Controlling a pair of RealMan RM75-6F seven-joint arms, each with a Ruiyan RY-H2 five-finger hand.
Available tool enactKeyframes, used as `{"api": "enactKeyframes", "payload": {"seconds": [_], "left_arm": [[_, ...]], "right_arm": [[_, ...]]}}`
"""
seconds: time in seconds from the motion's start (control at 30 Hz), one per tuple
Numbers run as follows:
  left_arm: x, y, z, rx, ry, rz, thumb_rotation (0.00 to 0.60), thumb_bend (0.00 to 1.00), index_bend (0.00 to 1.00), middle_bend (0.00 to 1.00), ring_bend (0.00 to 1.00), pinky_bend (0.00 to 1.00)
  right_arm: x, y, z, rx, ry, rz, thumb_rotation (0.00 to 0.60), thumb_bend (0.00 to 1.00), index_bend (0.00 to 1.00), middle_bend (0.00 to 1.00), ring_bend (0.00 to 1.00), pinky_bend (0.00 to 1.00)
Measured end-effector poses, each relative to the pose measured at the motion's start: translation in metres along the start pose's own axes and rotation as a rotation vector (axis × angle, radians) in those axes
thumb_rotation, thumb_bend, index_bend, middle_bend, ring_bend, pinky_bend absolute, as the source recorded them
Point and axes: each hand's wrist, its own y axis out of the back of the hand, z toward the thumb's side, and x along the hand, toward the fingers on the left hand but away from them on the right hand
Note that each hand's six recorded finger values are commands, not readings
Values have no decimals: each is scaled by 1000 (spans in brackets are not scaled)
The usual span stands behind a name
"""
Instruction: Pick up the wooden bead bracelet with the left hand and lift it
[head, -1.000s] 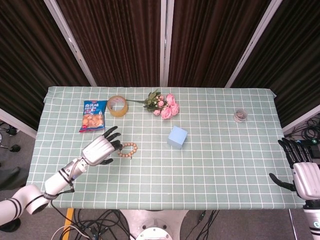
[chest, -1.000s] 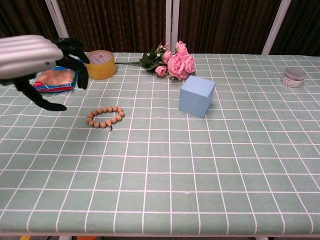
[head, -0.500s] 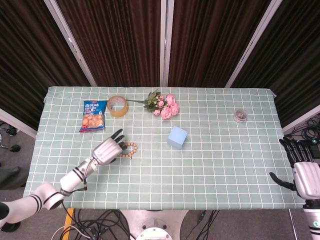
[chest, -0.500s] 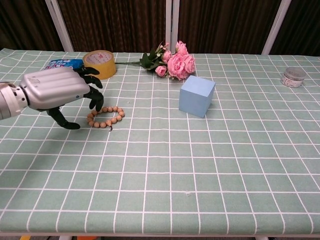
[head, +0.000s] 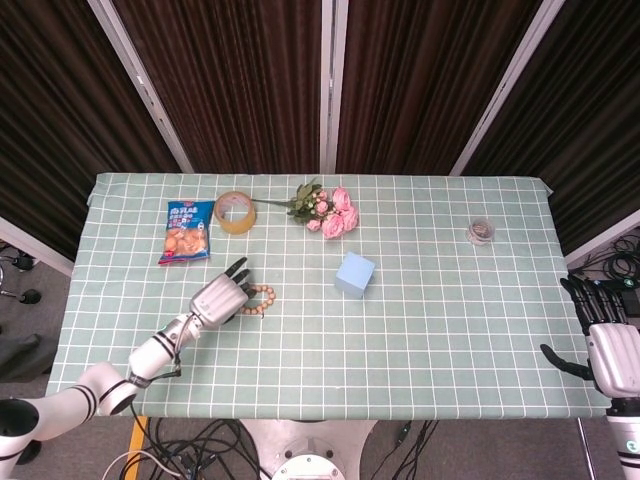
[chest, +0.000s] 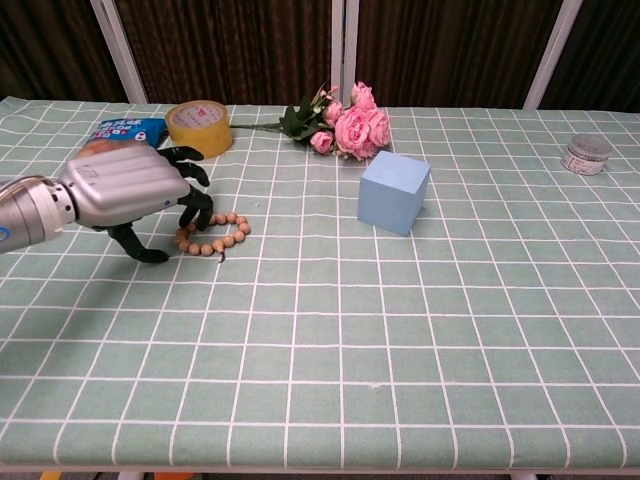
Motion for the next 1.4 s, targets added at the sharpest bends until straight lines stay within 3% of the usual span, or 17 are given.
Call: {"api": "enactKeyframes", "payload": {"seconds": [0.23,0.47,0.83,1.07,1.4], "left_arm": [[1,1,4,-35,-2,14,600,235,421,446,159,20],[-1,11,11,-44,-24,75,600,234,415,442,159,20],[11,6,19,-49,-37,55,600,234,418,447,159,20],[15,2,16,-55,-24,51,600,237,498,517,203,33],[14,-4,16,-60,-26,49,600,304,524,547,222,37]], "right_arm": [[0,0,-2,-5,-5,-4,600,101,0,66,0,0],[0,-1,-4,-6,-8,0,600,101,0,67,0,0],[1,0,-6,-6,-15,-5,600,101,0,67,0,0],[0,-1,-8,-9,-20,-1,600,101,0,67,0,0],[-1,-1,-8,-11,-23,-1,600,101,0,67,0,0]]}}
